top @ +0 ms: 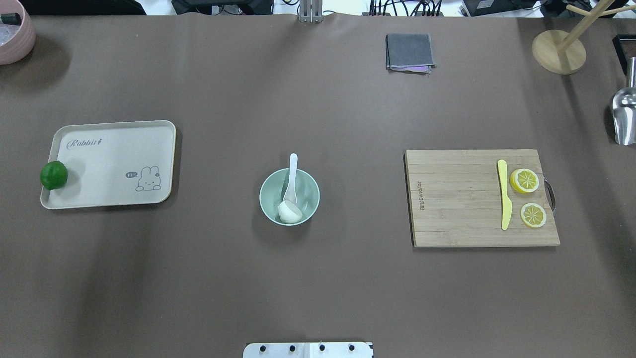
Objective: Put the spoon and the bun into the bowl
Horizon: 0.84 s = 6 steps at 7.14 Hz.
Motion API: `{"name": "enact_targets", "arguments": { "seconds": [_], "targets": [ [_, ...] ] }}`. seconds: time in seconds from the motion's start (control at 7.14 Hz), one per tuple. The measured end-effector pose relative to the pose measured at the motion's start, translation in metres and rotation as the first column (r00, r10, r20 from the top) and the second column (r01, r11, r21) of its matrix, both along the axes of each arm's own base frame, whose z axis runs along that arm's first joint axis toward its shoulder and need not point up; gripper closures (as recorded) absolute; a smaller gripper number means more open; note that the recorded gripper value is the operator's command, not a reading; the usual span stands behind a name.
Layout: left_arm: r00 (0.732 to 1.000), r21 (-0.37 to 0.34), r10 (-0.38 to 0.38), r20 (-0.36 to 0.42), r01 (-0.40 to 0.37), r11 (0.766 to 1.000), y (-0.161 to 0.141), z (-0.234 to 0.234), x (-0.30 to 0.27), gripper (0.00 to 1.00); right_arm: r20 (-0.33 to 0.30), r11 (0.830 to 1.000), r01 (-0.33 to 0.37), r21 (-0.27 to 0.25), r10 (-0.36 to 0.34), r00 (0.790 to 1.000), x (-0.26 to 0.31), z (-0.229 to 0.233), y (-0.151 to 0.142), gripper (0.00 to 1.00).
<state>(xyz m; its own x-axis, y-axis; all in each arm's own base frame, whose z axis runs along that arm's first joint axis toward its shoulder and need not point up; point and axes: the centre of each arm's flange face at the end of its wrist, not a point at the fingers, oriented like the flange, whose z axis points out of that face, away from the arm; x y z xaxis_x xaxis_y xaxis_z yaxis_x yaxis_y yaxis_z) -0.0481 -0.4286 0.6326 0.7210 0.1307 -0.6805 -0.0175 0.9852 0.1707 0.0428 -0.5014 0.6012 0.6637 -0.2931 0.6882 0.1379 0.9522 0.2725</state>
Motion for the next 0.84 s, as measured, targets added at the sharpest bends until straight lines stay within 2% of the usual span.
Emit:
{"name": "enact_targets", "arguments": {
  "seconds": [0.84],
  "targets": [
    [1.000, -0.018, 0.000, 0.001, 0.000, 1.000, 0.0094, 0.0084, -0.0003, 0.02, 0.006, 1.000, -0.003, 0.020, 0.002, 1.000, -0.0008, -0.0124, -0.0072, 0.00]
  ]
}}
